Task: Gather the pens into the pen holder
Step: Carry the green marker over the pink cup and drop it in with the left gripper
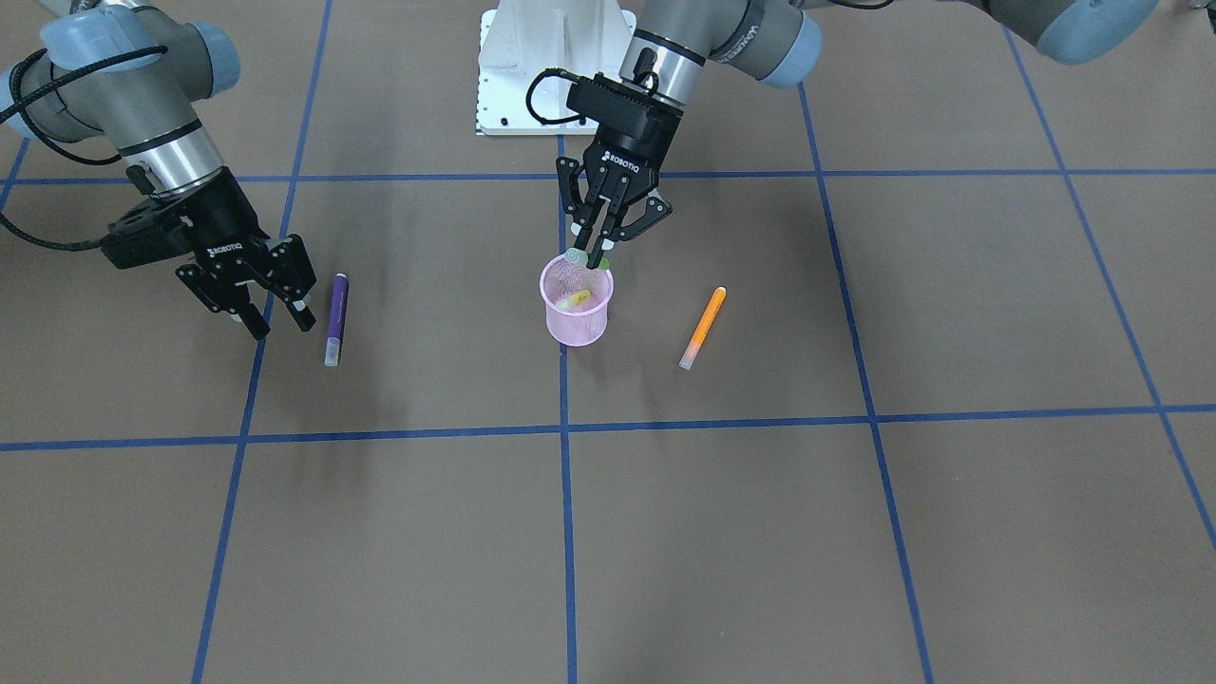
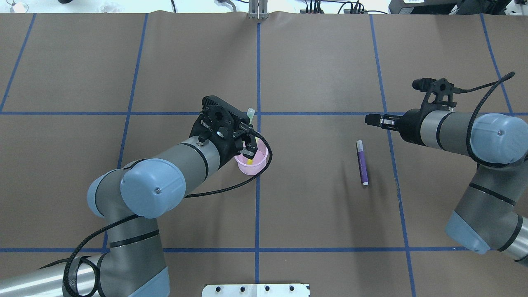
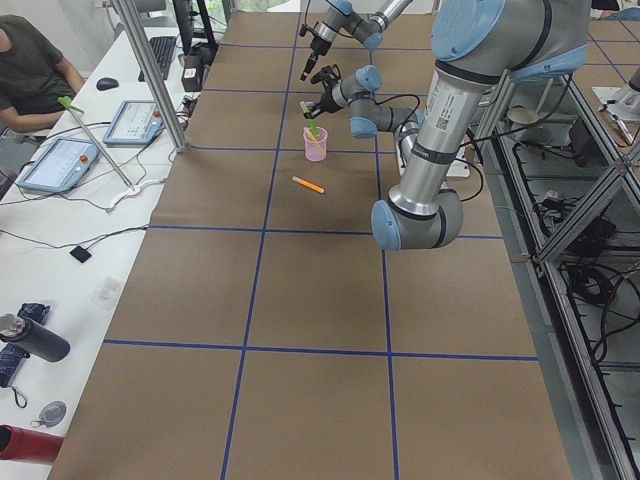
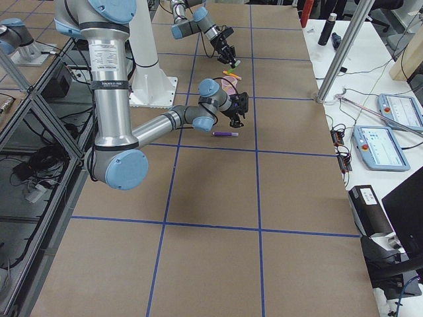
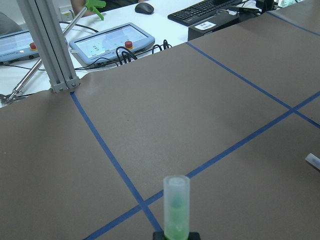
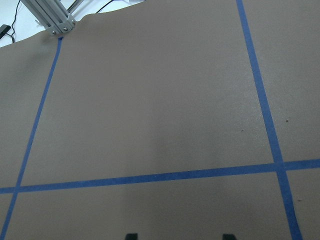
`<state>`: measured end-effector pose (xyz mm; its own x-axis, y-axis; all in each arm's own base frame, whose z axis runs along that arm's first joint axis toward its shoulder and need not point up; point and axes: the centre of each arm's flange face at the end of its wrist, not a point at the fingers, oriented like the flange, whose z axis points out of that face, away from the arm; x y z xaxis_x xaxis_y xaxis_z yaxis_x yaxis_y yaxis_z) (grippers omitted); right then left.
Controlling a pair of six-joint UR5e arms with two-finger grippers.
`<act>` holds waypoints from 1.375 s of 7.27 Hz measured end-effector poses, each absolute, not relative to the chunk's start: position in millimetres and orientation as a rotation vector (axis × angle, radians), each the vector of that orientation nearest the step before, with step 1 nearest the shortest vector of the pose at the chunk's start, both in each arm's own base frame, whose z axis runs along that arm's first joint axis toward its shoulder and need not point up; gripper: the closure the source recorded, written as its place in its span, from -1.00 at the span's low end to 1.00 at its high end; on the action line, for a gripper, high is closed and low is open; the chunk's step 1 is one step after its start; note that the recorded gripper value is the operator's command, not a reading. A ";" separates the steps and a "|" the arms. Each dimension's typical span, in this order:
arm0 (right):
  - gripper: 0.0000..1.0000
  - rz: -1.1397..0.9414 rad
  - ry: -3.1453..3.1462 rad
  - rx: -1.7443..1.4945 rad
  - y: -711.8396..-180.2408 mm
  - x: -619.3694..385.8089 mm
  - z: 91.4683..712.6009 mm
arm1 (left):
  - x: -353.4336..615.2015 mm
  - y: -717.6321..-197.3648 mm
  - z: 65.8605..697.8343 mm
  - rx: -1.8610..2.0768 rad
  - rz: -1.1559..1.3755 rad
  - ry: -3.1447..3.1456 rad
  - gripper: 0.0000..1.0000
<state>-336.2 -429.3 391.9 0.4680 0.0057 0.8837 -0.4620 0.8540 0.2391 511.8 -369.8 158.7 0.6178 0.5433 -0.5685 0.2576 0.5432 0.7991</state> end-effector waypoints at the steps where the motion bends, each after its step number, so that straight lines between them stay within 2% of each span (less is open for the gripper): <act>1: -0.30 0.301 -1.053 0.488 -429.5 -336.6 392.7 | 519.5 -368.9 158.8 1.019 0.202 0.927 1.00; 2: -0.30 0.301 -1.051 0.487 -429.7 -336.8 393.7 | 528.0 -370.8 158.9 1.022 0.198 0.926 1.00; 3: -0.31 0.302 -1.049 0.486 -429.8 -337.0 395.1 | 535.5 -372.6 160.1 1.027 0.193 0.929 0.85; 4: -0.31 0.302 -1.046 0.484 -430.0 -337.7 396.8 | 539.7 -372.6 161.8 1.029 0.192 0.931 -0.03; 5: -0.32 0.304 -1.038 0.482 -431.2 -339.1 400.4 | 541.5 -372.1 162.7 1.028 0.187 0.934 -0.82; 6: -0.36 0.308 -1.023 0.477 -433.6 -342.1 406.7 | 541.5 -372.1 163.1 1.017 0.165 0.947 -1.00; 10: -0.20 0.280 -0.951 0.364 -436.7 -361.4 421.7 | 511.2 -383.5 165.9 0.959 0.018 1.025 -0.98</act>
